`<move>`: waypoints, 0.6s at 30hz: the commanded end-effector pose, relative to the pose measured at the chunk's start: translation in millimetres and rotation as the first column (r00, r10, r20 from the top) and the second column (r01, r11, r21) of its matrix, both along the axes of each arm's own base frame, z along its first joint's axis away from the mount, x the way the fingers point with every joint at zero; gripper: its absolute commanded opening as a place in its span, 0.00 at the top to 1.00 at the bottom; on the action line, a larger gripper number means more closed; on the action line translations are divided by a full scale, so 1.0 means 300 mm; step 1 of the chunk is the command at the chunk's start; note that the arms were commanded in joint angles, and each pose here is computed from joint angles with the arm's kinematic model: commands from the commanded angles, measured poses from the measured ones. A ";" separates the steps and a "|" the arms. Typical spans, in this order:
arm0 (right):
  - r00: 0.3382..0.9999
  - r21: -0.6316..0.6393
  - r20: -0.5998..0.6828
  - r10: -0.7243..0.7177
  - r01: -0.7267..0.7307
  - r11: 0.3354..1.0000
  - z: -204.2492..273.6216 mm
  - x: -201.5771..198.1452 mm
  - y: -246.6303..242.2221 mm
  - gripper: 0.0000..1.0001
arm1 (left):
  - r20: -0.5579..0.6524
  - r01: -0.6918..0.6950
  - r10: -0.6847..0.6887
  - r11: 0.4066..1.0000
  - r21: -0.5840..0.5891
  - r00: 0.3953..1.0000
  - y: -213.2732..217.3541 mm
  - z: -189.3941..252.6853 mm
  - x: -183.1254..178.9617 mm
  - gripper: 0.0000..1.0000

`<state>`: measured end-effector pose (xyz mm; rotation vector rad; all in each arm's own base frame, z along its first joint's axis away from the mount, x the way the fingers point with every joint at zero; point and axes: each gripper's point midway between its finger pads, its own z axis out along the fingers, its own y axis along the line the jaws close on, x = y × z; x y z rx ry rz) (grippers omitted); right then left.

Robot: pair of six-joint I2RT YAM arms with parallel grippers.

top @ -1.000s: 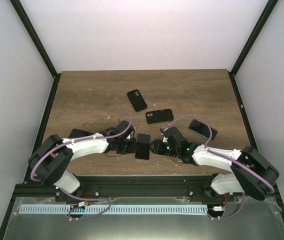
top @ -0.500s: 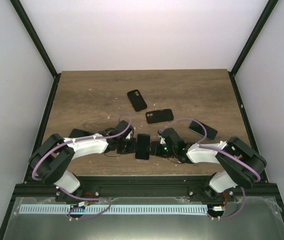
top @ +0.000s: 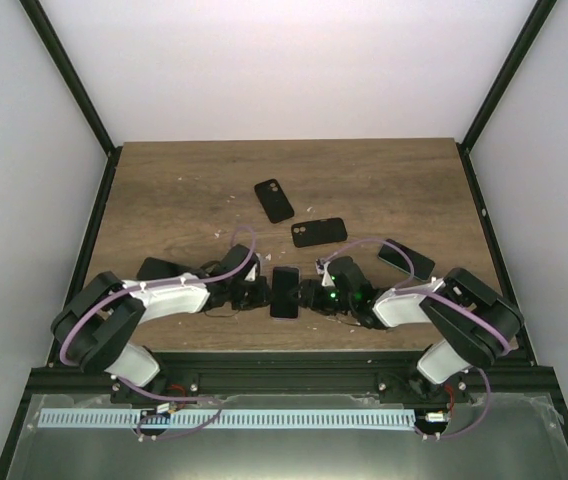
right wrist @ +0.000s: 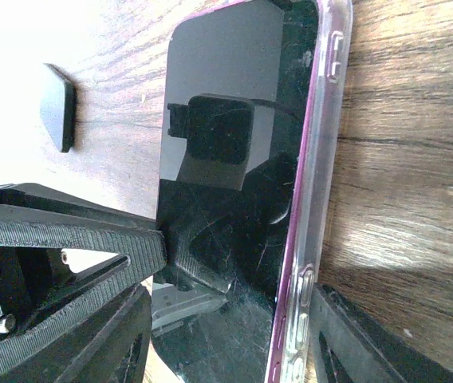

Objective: Put the phone into the phone case

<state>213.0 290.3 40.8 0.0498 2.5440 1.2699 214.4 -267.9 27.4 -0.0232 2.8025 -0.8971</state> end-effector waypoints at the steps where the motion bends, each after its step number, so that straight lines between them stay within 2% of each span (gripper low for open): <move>1: 0.996 0.149 0.051 0.078 -0.085 0.985 0.108 -0.006 0.087 0.45 | -0.074 0.002 0.000 0.999 0.034 0.997 0.041 -0.068 -0.061 0.85; 5: 0.994 0.213 0.048 0.096 -0.104 0.971 0.126 -0.026 0.098 0.46 | -0.076 -0.008 0.010 1.000 0.024 0.997 0.054 -0.067 -0.060 0.84; 13: 0.994 0.233 0.067 0.085 -0.098 0.968 0.140 -0.028 0.091 0.46 | -0.082 -0.014 0.016 1.000 0.027 0.997 0.072 -0.080 -0.070 0.79; 18: 0.994 0.238 0.080 0.080 -0.097 0.967 0.152 -0.021 0.093 0.46 | -0.093 -0.019 0.018 1.000 -0.013 0.996 0.068 -0.080 -0.085 0.75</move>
